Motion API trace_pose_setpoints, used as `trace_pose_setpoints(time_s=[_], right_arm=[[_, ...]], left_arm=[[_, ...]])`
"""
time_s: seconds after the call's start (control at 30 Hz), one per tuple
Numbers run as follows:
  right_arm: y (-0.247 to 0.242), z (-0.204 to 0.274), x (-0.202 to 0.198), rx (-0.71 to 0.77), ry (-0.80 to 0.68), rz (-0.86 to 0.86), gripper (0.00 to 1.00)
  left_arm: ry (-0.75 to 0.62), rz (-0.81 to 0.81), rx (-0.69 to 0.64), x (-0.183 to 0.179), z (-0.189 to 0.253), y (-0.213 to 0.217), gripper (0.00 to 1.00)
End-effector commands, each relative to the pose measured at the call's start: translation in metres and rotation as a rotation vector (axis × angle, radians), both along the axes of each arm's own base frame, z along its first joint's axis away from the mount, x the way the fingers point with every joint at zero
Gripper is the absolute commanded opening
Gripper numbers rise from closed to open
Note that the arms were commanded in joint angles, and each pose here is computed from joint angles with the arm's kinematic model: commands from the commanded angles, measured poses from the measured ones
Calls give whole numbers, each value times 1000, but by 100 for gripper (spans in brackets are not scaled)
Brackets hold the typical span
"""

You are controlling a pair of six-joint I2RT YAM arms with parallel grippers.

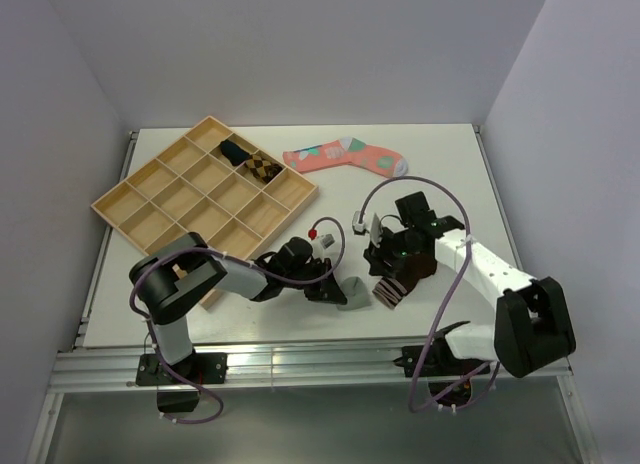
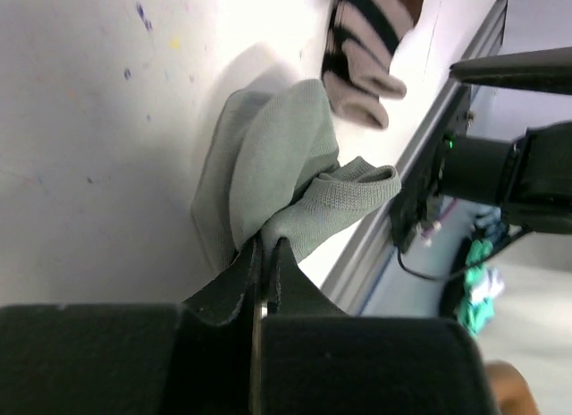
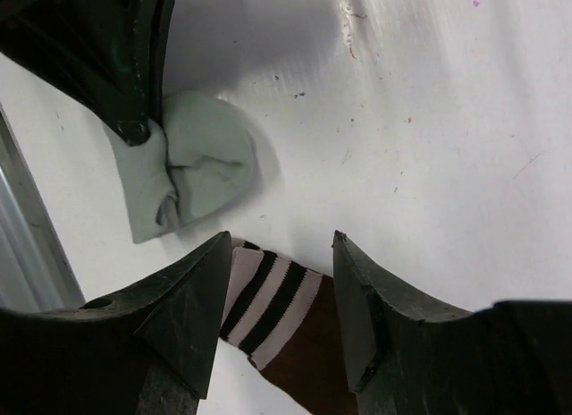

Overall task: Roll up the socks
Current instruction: Roll the sock at the center of the board.

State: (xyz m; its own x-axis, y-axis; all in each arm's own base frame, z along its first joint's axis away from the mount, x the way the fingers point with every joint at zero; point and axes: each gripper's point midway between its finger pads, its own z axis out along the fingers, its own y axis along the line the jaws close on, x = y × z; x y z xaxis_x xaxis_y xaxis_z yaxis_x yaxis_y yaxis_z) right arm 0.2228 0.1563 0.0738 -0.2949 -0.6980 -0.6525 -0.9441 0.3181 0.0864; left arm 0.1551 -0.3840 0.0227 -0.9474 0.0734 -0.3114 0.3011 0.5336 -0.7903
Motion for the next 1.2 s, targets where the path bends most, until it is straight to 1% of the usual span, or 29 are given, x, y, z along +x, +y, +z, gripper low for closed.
trace_pose_setpoints(time_s=[0.0,0.07,0.2,0.27,0.47,0.77,1.17], right_arm=[[10,8,1,35,-129,97,57],[14,10,-6,43,-167,124,57],[24,13,-23,50,-253,185,56],[30,19,-33,60,-298,219,56],[34,13,-68,42,-295,307,57],[41,-17,-95,-26,-244,398,54],[48,-47,-96,-104,-243,428,51]], left_arm=[[302,-81,310,-60,-64,61,0],[335,-94,294,-61,-62,58,0],[360,-89,332,-57,-66,61,0],[375,-75,323,-53,-65,61,0],[400,-66,312,-47,-62,57,0],[412,-59,304,-41,-61,51,0],[402,-61,293,-38,-59,51,0]])
